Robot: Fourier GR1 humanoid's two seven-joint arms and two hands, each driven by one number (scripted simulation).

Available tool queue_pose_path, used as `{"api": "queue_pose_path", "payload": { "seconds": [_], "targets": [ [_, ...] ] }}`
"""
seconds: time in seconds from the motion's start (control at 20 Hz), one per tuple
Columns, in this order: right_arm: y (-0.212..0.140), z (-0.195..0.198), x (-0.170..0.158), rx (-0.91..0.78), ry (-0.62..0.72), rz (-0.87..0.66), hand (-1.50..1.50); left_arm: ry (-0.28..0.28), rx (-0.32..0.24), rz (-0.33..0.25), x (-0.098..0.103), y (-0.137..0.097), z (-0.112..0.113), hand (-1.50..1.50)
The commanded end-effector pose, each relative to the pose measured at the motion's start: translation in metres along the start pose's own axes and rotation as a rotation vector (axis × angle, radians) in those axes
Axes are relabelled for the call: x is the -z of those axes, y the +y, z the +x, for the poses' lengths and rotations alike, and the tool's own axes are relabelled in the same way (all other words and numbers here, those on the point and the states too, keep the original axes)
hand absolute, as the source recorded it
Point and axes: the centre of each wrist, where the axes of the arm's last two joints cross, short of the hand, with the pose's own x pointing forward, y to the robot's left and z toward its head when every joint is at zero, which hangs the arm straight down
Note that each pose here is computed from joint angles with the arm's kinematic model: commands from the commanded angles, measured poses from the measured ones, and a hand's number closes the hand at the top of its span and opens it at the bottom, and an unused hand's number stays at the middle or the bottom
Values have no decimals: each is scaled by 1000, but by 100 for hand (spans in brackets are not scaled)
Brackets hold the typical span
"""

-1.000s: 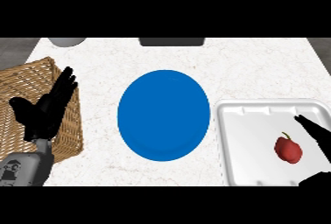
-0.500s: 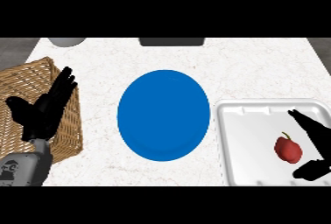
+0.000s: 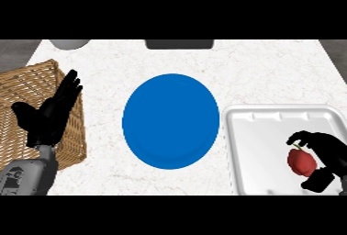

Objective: Pick the bell pepper from the tray and place it in the plate

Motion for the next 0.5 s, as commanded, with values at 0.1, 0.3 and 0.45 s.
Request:
{"api": "queue_pose_path", "payload": {
  "seconds": [0.1, 0.3, 0.45],
  "targets": [
    [14, 17, 7, 31, -46, 8, 150, 130, -17, 17, -16, 8, -30, 0],
    [33, 65, 11, 47, -175, 2, 150, 135, -11, 2, -12, 6, -24, 0],
    [62, 180, -3, 19, -520, 98, 150, 97, -8, -36, -1, -10, -14, 0]
  ]
}}
